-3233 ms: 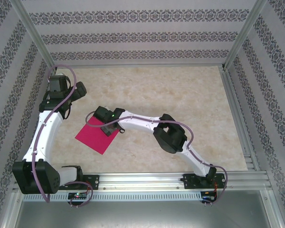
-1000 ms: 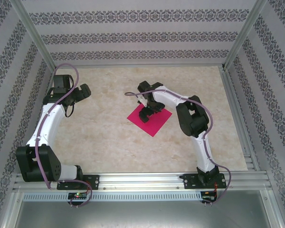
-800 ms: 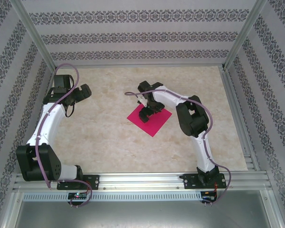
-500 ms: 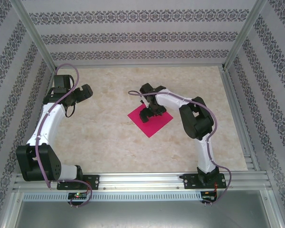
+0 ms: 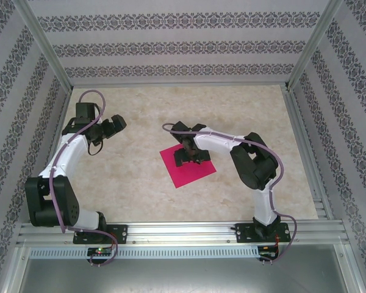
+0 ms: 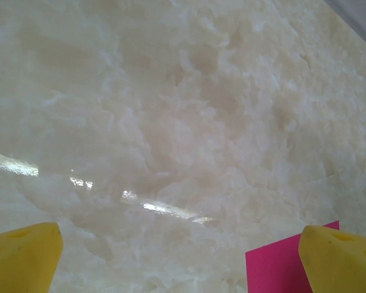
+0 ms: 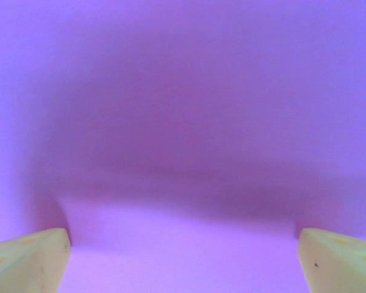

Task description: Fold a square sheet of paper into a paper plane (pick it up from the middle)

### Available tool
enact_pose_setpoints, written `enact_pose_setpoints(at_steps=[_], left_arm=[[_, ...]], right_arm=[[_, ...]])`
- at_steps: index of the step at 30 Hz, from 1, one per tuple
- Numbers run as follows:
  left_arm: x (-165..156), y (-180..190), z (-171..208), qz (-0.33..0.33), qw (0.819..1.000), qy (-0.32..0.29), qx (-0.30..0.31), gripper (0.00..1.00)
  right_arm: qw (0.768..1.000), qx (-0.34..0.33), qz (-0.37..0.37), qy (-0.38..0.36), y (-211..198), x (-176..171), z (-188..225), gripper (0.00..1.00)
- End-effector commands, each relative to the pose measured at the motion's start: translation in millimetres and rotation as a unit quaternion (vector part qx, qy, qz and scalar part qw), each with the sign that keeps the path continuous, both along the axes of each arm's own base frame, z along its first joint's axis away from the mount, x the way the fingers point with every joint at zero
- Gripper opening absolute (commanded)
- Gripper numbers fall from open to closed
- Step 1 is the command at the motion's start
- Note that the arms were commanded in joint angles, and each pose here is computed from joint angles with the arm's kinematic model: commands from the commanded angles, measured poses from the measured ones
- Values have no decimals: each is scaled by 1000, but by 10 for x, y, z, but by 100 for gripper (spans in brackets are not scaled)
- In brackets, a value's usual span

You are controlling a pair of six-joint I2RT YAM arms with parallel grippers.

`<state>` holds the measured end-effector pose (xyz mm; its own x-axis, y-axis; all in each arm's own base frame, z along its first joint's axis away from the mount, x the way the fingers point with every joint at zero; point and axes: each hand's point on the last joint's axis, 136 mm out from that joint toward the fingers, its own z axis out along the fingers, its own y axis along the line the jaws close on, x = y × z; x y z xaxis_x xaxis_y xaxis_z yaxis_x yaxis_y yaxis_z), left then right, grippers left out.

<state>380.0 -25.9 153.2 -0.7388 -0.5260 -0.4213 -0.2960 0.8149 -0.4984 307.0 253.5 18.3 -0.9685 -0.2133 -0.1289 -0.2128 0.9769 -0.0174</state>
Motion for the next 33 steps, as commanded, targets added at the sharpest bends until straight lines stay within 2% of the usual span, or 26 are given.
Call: enact_pose_setpoints(at_steps=[1,10,21,26,29,33], left_arm=[[73,-61,23,-4,1000,-15,-17,100],[99,-92,-17,-9,1000,-8,-21,100],[95,-113,-69,-13,1000,0,-23,100],[93,-124,-87,-13,1000,3,-26,100],[87,-141,-115,-12,999,6,-29,100],[46,-218,-193,-18,999,12,-42,100]], right_arm=[[1000,10,-7,-18,-15,128,246,96],[998,10,55,21,282,-31,26,96],[998,-24,40,48,110,-73,-318,92],[998,-29,27,51,23,-81,-368,85],[999,-2,23,30,115,-19,-235,78],[997,82,6,1,385,58,27,58]])
